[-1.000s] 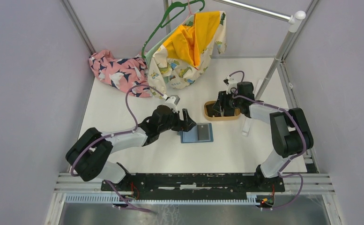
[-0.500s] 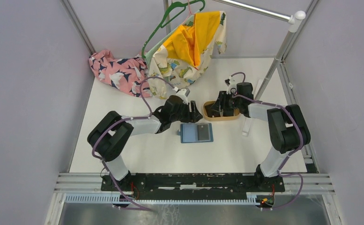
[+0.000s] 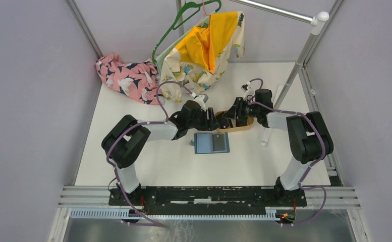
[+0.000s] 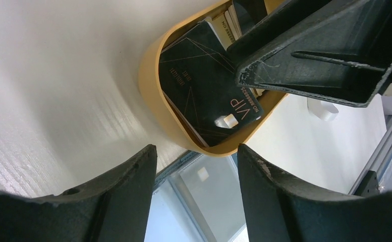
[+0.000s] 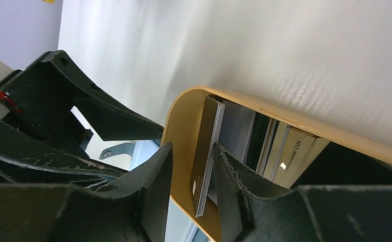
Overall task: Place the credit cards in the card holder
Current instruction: Pick up the credit card from the storage box.
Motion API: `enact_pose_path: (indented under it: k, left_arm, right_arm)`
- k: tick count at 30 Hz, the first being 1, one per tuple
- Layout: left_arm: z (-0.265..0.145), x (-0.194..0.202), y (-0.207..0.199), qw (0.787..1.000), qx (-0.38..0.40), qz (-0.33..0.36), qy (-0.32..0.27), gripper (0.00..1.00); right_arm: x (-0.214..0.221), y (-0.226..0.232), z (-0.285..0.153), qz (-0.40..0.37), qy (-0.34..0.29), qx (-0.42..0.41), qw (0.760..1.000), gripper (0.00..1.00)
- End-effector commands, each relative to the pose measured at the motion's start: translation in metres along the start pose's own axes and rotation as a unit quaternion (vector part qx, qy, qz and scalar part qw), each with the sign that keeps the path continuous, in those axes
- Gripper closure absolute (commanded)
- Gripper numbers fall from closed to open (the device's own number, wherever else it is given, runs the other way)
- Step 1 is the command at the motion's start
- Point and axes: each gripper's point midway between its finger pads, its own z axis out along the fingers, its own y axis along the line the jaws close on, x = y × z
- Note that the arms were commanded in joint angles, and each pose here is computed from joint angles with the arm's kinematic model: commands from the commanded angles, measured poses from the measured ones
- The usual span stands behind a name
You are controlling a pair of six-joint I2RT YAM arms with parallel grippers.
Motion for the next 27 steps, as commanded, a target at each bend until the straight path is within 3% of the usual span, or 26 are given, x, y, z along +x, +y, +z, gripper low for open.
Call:
enact_pose_path:
  k: [1, 6, 17, 27]
  left_arm:
    - [0.003, -0.018, -0.01, 1.0, 0.018, 0.011, -0.017, 0.35]
    - [0.004, -0.018, -0.008, 1.0, 0.013, 0.012, -0.016, 0.39]
    - [0.009, -0.022, -0.007, 1.0, 0.012, 0.013, -0.014, 0.4]
    - [0.012, -0.021, -0.008, 1.0, 0.017, 0.012, -0.008, 0.41]
  right_arm:
    - [-0.006, 0.022, -0.002, 0.003, -0.007, -0.052, 0.999, 0.6]
    - [-0.001, 0.02, 0.0, 0.015, 0.004, -0.056, 0.998, 0.67]
    - [0.016, 0.02, 0.006, 0.061, 0.032, -0.078, 0.995, 0.67]
    - [0.014, -0.006, 0.008, 0.014, 0.04, -0.006, 0.999, 0.57]
